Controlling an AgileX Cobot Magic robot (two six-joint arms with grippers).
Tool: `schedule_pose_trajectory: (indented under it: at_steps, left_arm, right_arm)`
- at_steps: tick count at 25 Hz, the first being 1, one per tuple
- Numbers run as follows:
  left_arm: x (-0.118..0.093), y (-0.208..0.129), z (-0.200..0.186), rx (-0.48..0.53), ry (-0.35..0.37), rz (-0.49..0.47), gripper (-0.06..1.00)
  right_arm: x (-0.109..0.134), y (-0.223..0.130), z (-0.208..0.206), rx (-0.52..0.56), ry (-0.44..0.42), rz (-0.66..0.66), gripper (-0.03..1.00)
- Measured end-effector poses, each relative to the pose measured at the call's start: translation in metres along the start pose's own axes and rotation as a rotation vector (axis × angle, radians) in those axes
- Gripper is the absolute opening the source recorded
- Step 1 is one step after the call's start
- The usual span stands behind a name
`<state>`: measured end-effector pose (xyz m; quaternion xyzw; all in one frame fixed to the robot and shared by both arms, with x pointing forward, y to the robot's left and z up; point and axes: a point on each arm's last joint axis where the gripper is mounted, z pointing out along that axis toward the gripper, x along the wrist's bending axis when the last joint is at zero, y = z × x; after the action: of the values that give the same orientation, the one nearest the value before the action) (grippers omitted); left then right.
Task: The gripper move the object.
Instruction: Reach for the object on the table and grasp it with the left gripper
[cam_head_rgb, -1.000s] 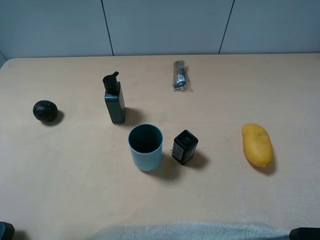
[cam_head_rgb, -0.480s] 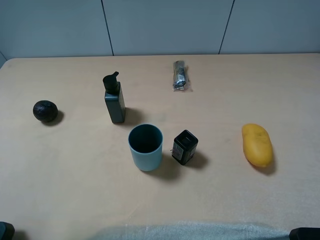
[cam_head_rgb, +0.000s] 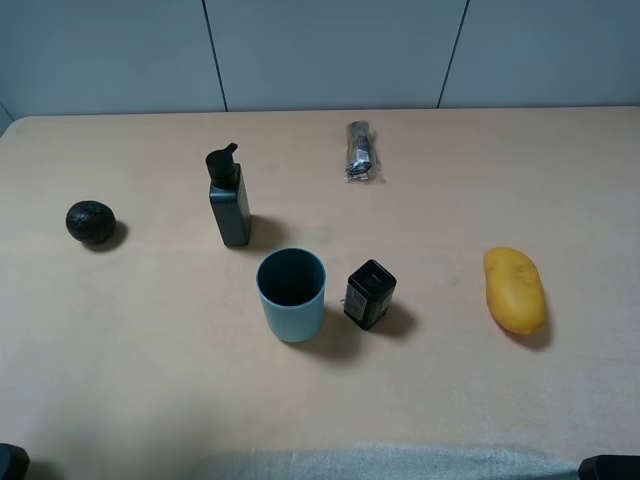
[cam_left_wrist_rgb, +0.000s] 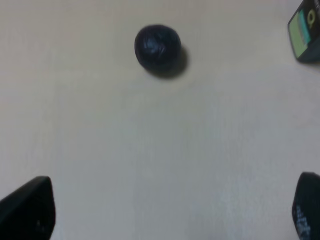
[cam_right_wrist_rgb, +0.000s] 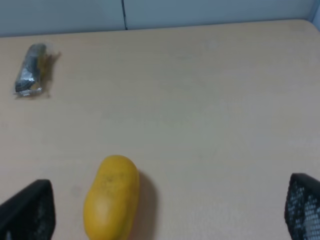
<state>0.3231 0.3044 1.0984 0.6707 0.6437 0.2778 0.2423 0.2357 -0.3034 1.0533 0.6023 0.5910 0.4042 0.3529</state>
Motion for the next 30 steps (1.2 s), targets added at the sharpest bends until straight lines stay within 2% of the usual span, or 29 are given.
schedule_pose_trajectory:
  at_steps: [10, 30]
  left_arm:
    - [0.000, 0.035, 0.050, 0.201, -0.011, 0.007, 0.95]
    - [0.000, 0.052, 0.139, 0.335, -0.013, 0.027, 0.95]
  right_arm:
    - [0.000, 0.000, 0.000, 0.000, 0.000, 0.000, 0.69]
    - [0.000, 0.000, 0.000, 0.000, 0.000, 0.000, 0.69]
